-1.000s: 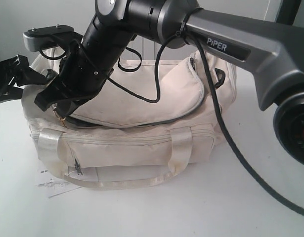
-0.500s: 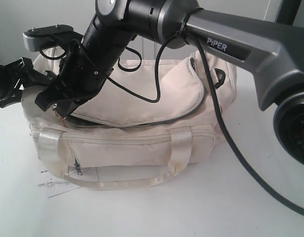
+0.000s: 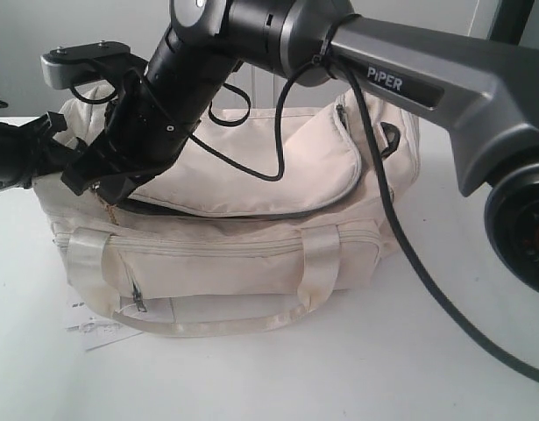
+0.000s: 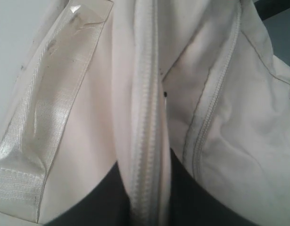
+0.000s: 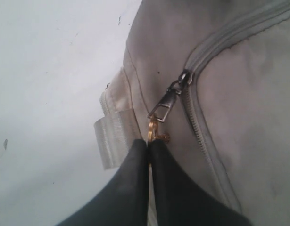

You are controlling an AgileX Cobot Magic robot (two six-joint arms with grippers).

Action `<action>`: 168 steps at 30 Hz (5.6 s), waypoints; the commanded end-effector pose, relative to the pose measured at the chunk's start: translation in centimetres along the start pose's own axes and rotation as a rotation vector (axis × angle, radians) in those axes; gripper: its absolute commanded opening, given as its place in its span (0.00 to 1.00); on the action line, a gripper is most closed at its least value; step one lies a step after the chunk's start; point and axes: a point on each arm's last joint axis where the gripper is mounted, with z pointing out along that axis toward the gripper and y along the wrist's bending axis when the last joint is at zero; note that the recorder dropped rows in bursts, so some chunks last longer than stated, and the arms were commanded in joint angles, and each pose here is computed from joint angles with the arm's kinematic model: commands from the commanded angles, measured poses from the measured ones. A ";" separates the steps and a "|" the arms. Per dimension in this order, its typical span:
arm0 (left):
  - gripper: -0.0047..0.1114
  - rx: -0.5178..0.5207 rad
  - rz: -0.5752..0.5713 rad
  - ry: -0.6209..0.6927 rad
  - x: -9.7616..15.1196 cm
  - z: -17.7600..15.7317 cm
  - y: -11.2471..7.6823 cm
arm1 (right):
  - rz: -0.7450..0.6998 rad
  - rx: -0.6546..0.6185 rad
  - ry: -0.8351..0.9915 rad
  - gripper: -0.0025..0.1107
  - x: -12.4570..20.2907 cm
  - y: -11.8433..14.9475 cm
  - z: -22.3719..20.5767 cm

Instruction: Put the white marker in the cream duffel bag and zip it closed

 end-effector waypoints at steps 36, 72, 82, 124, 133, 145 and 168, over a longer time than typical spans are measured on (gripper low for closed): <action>0.04 0.031 0.000 -0.038 -0.2 0.0 -0.2 | -0.025 -0.038 0.085 0.02 0.7 0.6 -0.7; 0.04 0.036 0.000 -0.035 -0.2 0.0 -0.3 | -0.036 -0.026 0.116 0.02 0.9 0.6 -1.3; 0.04 0.036 0.000 -0.035 -0.2 0.0 -0.3 | -0.045 -0.007 0.123 0.02 1.0 0.4 -1.4; 0.04 0.040 -0.004 -0.033 -0.2 0.0 -0.3 | -0.062 0.072 0.135 0.02 1.0 0.2 -2.6; 0.04 0.040 -0.004 -0.033 -0.2 0.0 -0.3 | -0.057 0.072 0.134 0.02 1.0 0.2 -2.6; 0.04 0.040 -0.004 -0.033 -0.2 0.0 -0.3 | -0.049 0.110 0.148 0.02 1.1 -0.1 -2.8; 0.04 0.037 -0.004 -0.035 -0.2 0.0 -0.3 | -0.051 0.114 0.149 0.02 1.3 0.2 -3.4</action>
